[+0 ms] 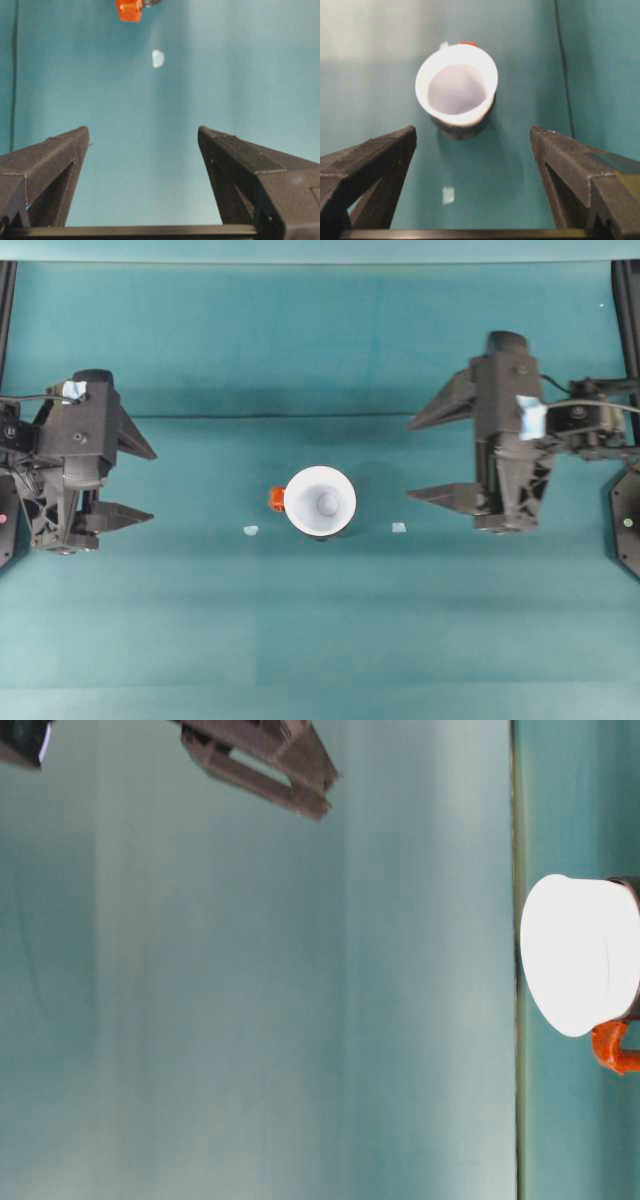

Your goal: Put the paper cup into the moved red handle cup holder.

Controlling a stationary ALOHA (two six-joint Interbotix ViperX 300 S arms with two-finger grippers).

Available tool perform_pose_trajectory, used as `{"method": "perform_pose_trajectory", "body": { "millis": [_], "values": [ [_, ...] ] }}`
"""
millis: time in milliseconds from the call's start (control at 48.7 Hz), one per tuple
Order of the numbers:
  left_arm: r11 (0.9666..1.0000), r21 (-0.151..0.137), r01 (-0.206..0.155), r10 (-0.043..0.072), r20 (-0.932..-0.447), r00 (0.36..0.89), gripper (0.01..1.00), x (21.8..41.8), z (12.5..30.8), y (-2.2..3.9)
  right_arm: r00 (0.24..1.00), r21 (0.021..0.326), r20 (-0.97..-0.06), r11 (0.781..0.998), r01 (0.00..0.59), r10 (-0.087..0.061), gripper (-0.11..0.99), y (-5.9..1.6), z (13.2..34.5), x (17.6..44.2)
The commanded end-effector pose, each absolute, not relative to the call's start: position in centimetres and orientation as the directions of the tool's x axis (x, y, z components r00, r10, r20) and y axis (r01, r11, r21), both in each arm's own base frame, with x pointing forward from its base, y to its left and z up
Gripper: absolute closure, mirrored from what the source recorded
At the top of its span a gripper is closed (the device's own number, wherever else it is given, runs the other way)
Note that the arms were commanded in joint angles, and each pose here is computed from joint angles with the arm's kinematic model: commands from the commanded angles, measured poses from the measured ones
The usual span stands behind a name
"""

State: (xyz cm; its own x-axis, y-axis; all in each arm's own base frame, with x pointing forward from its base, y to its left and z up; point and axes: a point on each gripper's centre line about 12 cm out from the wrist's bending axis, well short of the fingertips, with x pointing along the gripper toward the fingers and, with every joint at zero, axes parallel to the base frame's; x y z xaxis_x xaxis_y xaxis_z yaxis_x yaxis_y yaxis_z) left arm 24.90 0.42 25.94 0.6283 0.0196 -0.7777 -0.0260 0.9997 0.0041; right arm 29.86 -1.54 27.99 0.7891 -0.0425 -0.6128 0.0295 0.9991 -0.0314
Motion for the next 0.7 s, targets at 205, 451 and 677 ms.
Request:
{"method": "perform_pose_trajectory", "body": {
  "millis": [205,451,677],
  "values": [
    [0.9996,0.003,-0.027,0.02,-0.766,0.643,0.084,25.0,26.5,0.39,0.817,-0.004,-0.576,0.999,0.046,-0.04,-0.04,-1.38,28.8,28.1],
    [0.9996,0.002,-0.028,0.02,-0.767,0.641,0.084,25.0,26.5,0.39,0.825,0.008,-0.564,0.999,0.053,-0.039,-0.04,-1.26,28.3,26.5],
    [0.999,-0.011,-0.044,0.02,-0.767,0.641,0.084,25.0,26.5,0.39,0.845,0.019,-0.534,0.998,0.056,-0.037,-0.04,-1.18,28.3,25.5]
  ]
}}
